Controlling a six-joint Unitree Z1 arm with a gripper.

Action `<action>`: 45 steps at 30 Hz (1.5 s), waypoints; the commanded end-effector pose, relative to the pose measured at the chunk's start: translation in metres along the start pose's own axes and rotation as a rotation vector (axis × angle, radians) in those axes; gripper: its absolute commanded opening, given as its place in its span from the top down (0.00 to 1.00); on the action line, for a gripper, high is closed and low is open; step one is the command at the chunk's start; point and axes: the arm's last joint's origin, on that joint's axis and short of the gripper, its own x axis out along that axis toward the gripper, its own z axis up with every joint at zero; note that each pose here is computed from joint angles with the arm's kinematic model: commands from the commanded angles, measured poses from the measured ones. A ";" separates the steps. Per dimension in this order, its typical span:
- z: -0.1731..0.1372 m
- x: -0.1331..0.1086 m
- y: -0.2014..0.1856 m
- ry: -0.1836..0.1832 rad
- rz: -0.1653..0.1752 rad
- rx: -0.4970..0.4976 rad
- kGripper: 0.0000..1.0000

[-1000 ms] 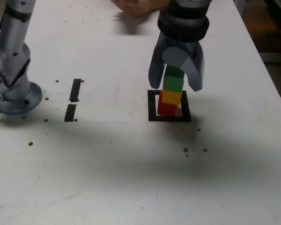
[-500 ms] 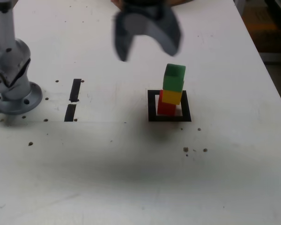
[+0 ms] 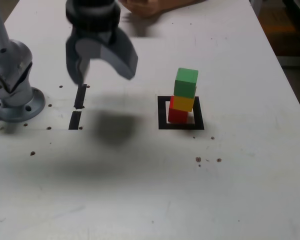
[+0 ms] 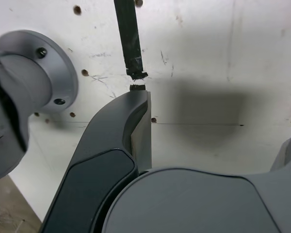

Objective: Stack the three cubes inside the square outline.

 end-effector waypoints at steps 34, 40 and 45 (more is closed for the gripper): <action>0.007 0.067 0.000 -0.073 -0.004 0.027 0.01; 0.005 0.070 0.000 -0.074 -0.014 0.027 0.01; 0.004 0.073 -0.001 -0.076 -0.026 0.026 0.01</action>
